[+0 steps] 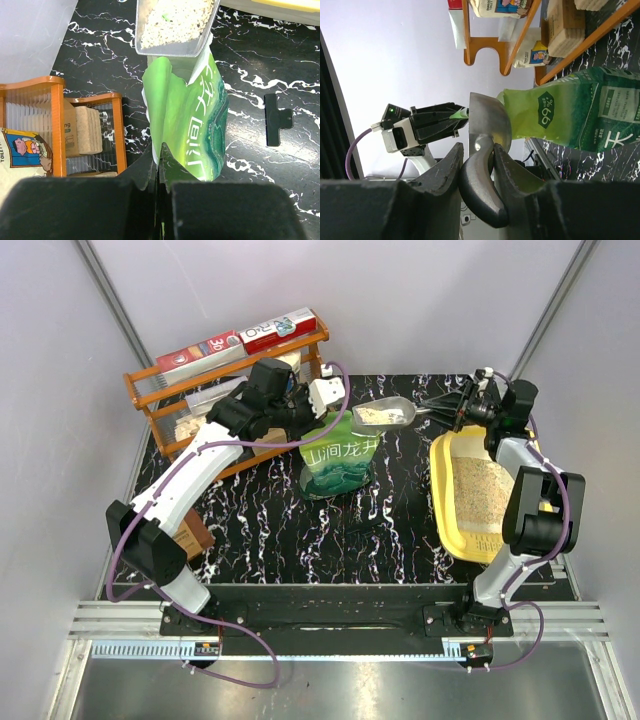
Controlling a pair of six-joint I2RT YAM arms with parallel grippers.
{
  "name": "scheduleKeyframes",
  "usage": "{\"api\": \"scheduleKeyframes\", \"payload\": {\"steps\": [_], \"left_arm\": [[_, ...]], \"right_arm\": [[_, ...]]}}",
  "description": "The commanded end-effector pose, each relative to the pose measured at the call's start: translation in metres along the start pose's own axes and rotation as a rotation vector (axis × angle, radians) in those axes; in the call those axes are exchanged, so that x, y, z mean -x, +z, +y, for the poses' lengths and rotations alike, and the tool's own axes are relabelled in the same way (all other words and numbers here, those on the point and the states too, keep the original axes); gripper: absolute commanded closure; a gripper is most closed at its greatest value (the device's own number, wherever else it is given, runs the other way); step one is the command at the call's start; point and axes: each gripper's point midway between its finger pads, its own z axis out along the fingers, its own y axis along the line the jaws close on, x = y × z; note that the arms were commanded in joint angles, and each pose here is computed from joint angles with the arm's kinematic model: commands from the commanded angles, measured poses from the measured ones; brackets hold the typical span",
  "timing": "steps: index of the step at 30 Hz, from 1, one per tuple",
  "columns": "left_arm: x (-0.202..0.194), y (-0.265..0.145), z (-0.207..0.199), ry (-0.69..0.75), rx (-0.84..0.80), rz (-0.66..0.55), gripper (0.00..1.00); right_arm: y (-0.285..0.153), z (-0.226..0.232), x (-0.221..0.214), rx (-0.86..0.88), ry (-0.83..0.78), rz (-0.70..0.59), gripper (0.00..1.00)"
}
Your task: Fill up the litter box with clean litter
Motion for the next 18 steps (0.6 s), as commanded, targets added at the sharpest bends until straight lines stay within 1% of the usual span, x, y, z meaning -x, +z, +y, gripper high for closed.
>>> {"api": "scheduleKeyframes", "payload": {"steps": [1,3,4,9,16,17,18], "left_arm": [[0.049,-0.031,0.028,0.099,0.136,-0.131,1.0],[0.049,-0.03,0.027,0.097,0.13,-0.13,1.0],[0.05,-0.03,0.027,0.098,0.123,-0.136,1.0],[0.055,-0.027,0.027,0.098,0.107,-0.152,1.0],[0.063,-0.028,0.019,0.081,0.07,-0.182,1.0],[0.063,-0.027,0.018,0.079,0.063,-0.184,1.0],[0.063,-0.028,0.018,0.076,0.061,-0.187,1.0]], "right_arm": [[-0.004,0.034,-0.004,0.053,-0.109,0.002,1.0],[-0.01,0.047,-0.003,0.055,-0.171,-0.02,1.0],[-0.011,0.049,-0.003,0.045,-0.153,-0.027,1.0],[-0.029,0.068,-0.004,0.015,-0.179,-0.103,1.0],[-0.068,0.076,-0.004,-0.035,-0.211,-0.221,1.0],[-0.078,0.076,0.001,-0.049,-0.216,-0.265,1.0],[-0.084,0.076,-0.003,-0.064,-0.226,-0.285,1.0]]}}
